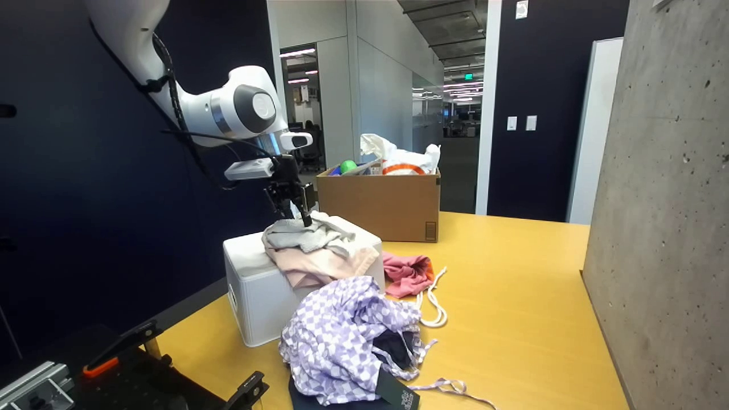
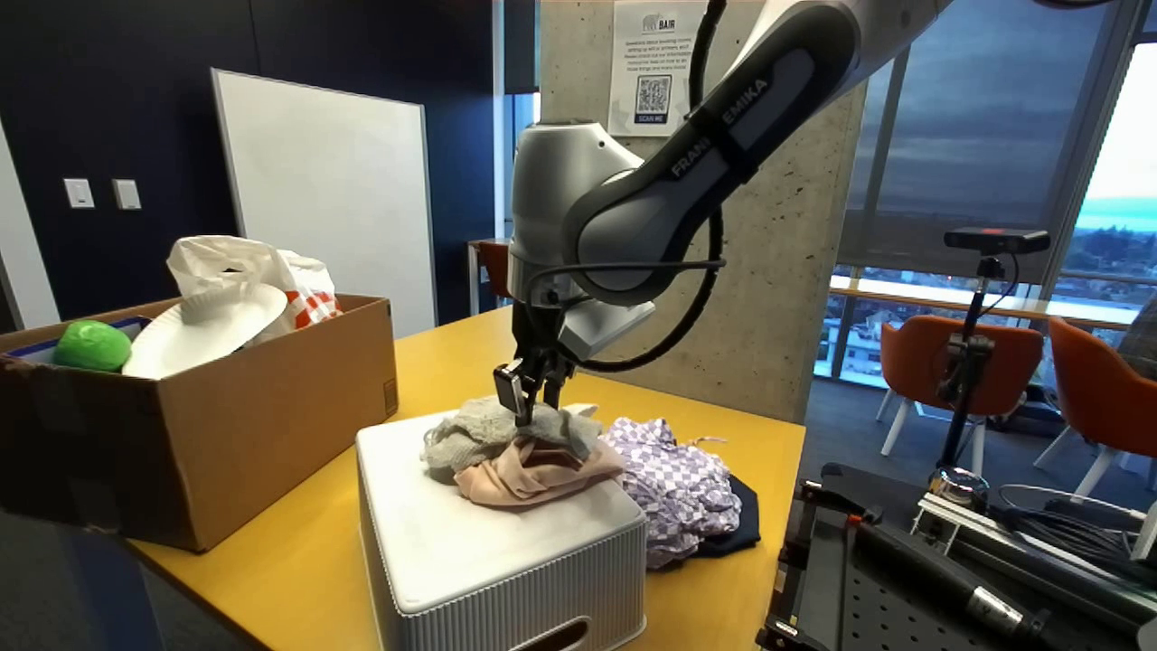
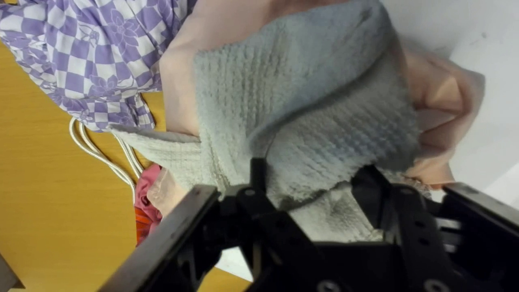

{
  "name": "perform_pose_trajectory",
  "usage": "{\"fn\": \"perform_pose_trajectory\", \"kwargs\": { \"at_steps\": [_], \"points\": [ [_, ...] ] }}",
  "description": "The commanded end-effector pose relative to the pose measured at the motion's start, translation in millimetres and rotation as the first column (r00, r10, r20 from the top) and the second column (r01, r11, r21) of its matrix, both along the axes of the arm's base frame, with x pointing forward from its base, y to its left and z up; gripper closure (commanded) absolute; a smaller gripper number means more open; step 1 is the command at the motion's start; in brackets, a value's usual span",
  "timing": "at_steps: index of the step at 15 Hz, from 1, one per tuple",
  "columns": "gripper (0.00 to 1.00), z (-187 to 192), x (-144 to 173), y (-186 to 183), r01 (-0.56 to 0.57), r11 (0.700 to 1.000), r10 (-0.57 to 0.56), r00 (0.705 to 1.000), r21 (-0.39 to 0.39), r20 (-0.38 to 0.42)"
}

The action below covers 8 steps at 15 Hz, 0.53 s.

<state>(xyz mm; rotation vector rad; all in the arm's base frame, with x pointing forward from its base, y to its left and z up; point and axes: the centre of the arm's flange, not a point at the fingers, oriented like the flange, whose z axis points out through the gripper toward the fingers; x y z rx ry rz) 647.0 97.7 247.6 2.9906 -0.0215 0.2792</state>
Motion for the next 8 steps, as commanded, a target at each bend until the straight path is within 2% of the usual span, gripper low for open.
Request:
{"fn": "perform_pose_trajectory", "kwargs": {
  "at_steps": [1,2,5,8],
  "points": [
    [0.73,3,-4,1,-0.010,1.000,0.010,1.000,0.010,0.019],
    [0.82,5,-5,1,-0.009,1.000,0.009,1.000,0.011,0.024],
    [1.00,23,-8,-1,0.003,1.000,-0.003,0.999,-0.002,0.053],
    [0.97,58,-14,-14,0.030,0.999,-0.028,0.994,-0.013,0.106]
  ]
}}
